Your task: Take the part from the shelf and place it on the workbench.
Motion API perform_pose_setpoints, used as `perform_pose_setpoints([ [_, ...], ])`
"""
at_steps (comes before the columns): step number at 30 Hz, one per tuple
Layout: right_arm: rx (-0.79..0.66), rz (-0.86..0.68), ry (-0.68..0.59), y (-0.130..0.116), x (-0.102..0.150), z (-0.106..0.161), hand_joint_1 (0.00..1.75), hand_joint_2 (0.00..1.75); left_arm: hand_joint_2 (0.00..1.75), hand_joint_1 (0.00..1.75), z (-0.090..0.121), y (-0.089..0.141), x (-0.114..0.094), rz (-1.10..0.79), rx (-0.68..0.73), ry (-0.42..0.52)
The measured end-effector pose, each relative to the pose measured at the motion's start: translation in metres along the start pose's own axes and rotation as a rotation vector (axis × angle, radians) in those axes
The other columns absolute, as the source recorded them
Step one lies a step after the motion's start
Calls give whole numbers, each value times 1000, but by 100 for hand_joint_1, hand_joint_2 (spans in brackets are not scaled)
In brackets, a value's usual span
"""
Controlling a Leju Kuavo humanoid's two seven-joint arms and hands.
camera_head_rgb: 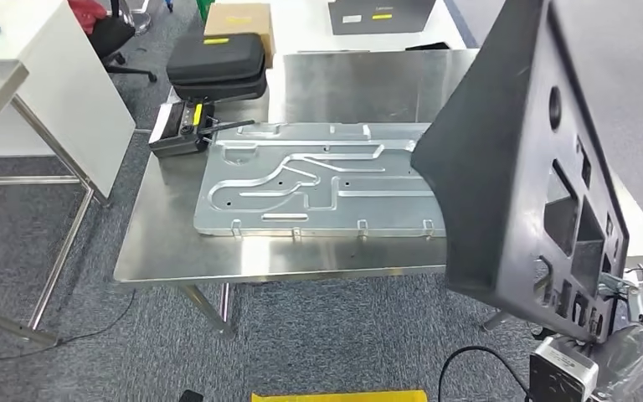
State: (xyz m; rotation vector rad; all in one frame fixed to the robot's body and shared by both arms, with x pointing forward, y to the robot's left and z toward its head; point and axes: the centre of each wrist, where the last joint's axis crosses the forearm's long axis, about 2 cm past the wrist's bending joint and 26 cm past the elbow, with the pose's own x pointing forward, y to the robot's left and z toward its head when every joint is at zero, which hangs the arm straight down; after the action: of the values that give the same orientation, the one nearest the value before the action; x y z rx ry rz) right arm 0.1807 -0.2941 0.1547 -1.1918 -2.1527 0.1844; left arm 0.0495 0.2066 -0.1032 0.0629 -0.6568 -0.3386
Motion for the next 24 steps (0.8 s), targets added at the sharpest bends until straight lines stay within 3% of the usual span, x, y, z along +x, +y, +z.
perform_pose_setpoints([
  [24, 4, -3, -2, 1, 0, 0, 171, 175, 175, 0, 0, -1, -1, 1, -1, 1],
])
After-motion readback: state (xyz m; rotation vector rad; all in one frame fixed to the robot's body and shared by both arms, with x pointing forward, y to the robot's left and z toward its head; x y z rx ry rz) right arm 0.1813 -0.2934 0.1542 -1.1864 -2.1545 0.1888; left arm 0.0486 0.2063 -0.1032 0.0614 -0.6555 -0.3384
